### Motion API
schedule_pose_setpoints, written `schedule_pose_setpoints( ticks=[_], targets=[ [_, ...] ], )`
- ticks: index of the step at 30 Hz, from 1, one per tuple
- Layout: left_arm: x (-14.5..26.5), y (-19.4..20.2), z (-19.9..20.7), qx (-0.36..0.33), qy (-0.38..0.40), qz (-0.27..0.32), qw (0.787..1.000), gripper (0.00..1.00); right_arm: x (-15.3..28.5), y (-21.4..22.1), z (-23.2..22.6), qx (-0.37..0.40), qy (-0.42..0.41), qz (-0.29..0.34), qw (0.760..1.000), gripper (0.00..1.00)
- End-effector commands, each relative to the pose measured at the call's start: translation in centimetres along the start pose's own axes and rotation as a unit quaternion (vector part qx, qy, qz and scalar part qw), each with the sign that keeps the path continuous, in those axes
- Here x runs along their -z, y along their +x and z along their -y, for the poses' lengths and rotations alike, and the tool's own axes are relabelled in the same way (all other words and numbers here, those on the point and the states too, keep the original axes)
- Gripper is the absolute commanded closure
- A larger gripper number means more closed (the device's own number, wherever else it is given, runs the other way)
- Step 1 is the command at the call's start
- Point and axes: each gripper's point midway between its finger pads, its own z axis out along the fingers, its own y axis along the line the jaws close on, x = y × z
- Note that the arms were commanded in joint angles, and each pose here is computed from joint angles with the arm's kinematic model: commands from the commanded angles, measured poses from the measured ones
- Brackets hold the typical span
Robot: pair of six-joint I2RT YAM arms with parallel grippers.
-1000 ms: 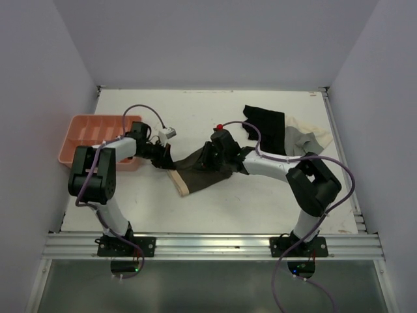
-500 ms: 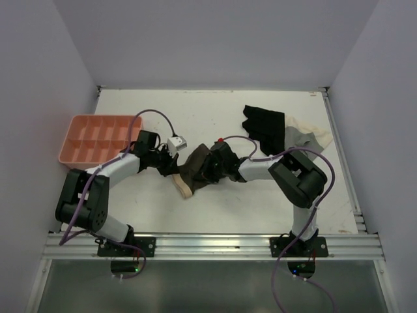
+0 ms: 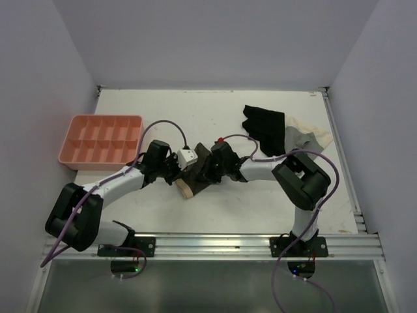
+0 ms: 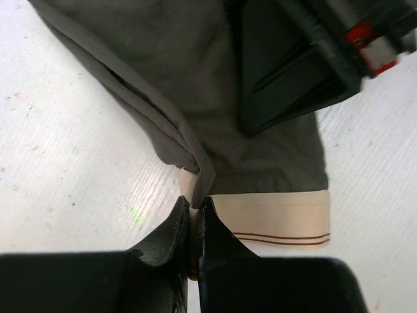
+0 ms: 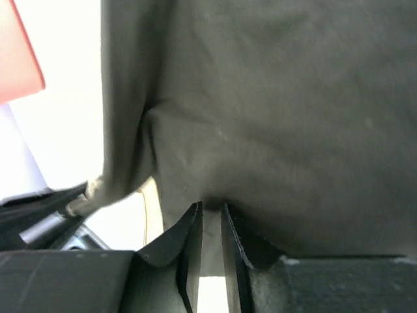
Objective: Roll the underwear
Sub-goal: Fold the underwear
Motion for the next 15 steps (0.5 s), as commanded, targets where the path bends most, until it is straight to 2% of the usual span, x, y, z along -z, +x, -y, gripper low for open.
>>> schedule_pose_setpoints(
  ticks=[1,3,8,15],
  targets=[
    [0.6,-1.5,-2.1,-0.029,-0.057,0.022,0.998,1.0,3.0,-0.7,0.6,0.049,0.043,0.021,0.998,0.77],
    [0.7,-1.6,-2.2,-0.025,-0.063,0.022,0.997,1.0,4.1,-0.7,0.6,0.056,0.052,0.025,0.997,0.76],
    [1.0,-1.8,-2.6,-0.015,-0.077,0.026,0.997,1.0,6.7,-1.1,-1.7,0.044,0.01,0.049,0.998,0.76],
    [1.3,-1.2,-3.9,0.045,-0.127,0.01,0.991,1.0,4.7,1.7,-4.2,-0.013,-0.042,0.04,0.998,0.79]
  ],
)
